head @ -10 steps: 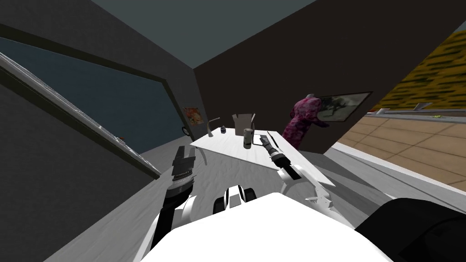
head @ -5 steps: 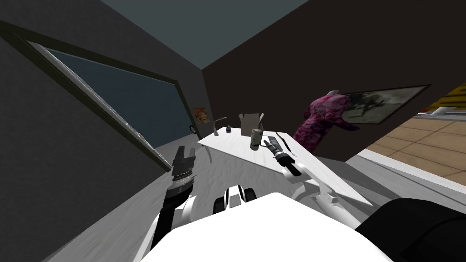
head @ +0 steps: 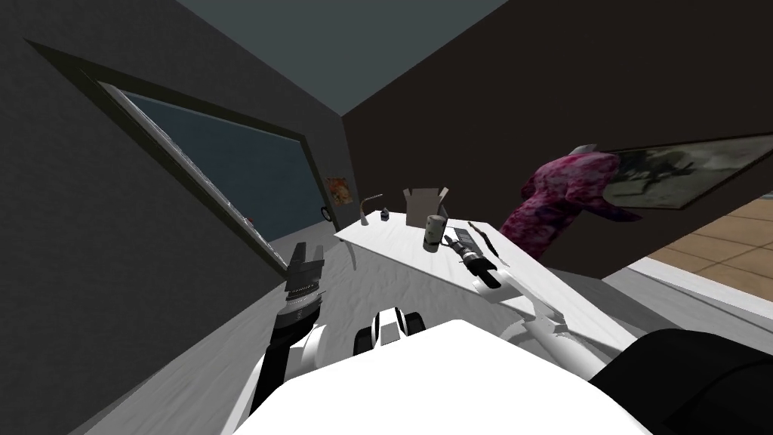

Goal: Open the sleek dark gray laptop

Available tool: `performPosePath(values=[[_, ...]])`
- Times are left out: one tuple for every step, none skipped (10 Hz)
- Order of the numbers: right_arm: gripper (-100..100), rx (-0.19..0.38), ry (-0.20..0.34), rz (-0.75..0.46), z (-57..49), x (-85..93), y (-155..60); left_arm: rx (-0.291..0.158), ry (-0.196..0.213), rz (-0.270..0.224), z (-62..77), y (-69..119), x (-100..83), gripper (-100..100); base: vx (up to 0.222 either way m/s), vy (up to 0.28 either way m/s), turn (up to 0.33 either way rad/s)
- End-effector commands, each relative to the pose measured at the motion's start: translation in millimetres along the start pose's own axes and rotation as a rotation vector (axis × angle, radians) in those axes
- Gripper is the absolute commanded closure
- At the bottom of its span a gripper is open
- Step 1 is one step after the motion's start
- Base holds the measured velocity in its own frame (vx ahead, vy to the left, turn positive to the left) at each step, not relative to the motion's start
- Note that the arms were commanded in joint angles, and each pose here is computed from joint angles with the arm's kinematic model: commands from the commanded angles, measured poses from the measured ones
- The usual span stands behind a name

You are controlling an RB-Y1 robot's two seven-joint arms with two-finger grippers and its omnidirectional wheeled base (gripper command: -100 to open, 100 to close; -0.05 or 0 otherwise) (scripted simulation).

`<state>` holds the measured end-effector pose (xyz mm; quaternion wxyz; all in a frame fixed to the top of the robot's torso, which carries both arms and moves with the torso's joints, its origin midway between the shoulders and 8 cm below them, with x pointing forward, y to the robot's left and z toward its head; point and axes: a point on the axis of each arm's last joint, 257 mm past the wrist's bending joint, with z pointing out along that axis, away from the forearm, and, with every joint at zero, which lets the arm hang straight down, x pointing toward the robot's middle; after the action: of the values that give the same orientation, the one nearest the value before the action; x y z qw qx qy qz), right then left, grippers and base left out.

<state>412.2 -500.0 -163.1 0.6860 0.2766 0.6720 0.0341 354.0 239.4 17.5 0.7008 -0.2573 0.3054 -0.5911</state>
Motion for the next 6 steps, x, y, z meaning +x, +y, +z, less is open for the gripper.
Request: performPosePath(values=[[-100,0.093,0.002,-0.098,2.1,-7.7,-39.6,0.0,0.0,0.0,0.0,0.0,0.0,0,0.082,0.09,0.04],[-100,0.152,0.002,-0.161,2.9,-14.8,-63.9,0.0,0.0,0.0,0.0,0.0,0.0,0,0.097,0.083,0.087],[-100,0.208,0.001,-0.223,2.6,-23.2,-87.5,0.0,0.0,0.0,0.0,0.0,0.0,0,0.103,0.108,0.133],[-100,0.208,0.001,-0.223,2.6,-23.2,-87.5,0.0,0.0,0.0,0.0,0.0,0.0,0,0.07,0.079,0.004],[-100,0.264,0.0,-0.283,1.5,-32.8,-110.3,0.0,0.0,0.0,0.0,0.0,0.0,0,0.073,0.071,0.038],[-100,0.264,0.0,-0.283,1.5,-32.8,-110.3,0.0,0.0,0.0,0.0,0.0,0.0,0,0.063,0.055,0.033]])
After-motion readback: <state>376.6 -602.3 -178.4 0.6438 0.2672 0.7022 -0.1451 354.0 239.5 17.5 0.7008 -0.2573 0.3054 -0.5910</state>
